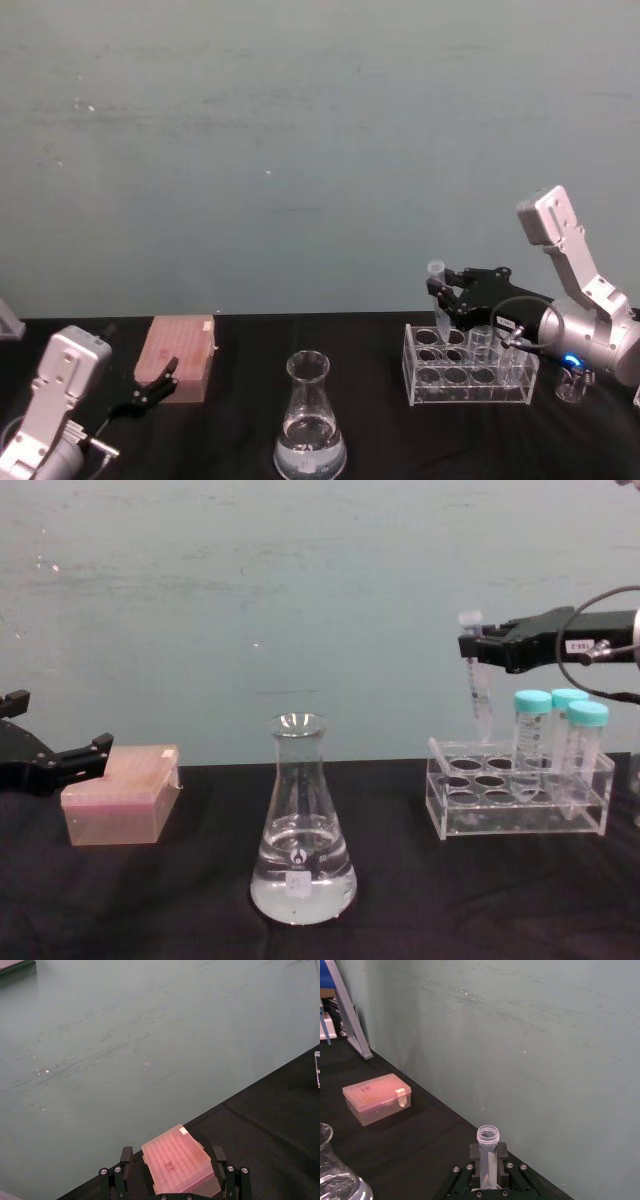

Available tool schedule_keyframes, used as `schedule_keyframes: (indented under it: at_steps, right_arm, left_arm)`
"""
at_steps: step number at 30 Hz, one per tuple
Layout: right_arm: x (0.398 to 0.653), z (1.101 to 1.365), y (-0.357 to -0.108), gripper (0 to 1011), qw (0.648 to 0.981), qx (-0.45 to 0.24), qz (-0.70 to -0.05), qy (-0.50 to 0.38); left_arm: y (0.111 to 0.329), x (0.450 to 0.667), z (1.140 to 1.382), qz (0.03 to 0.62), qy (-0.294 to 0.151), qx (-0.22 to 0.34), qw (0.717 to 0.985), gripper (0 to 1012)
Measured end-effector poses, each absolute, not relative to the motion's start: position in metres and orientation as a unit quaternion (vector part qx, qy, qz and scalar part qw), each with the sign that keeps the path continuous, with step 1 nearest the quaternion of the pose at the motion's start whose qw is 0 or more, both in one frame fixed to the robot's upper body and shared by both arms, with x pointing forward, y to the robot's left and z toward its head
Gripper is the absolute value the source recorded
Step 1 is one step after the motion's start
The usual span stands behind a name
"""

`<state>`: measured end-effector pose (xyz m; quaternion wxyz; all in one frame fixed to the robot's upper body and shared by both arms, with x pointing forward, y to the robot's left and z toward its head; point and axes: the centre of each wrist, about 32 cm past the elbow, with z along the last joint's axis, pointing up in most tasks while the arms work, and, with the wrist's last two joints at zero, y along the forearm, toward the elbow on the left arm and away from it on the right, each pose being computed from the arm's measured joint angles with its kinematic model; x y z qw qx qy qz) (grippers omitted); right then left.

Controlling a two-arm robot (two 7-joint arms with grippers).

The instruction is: Pour the liquid from the test tube into the beaker using one hand.

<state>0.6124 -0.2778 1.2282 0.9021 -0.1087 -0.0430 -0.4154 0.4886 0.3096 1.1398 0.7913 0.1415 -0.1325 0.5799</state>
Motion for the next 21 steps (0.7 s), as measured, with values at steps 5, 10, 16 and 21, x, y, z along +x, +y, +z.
schedule_keyframes:
  at_steps: [5,10,16,21]
  right_arm:
    - [0.614,1.225,-0.276,194,0.907,-0.105,-0.406,-0.029]
    - [0.616,1.223,-0.275,194,0.909,-0.105,-0.402,-0.018]
    - [0.62,1.217,-0.275,194,0.911,-0.108,-0.397,-0.007]
    - [0.625,1.212,-0.276,194,0.913,-0.109,-0.394,-0.004]
  left_arm:
    - [0.31,0.489,1.14,0.58,-0.132,0.141,0.791,1000]
    - [0.31,0.489,1.14,0.58,-0.132,0.141,0.791,1000]
    - [0.31,0.489,1.14,0.58,-0.132,0.141,0.791,1000]
    - [0.31,0.489,1.14,0.58,-0.132,0.141,0.791,1000]
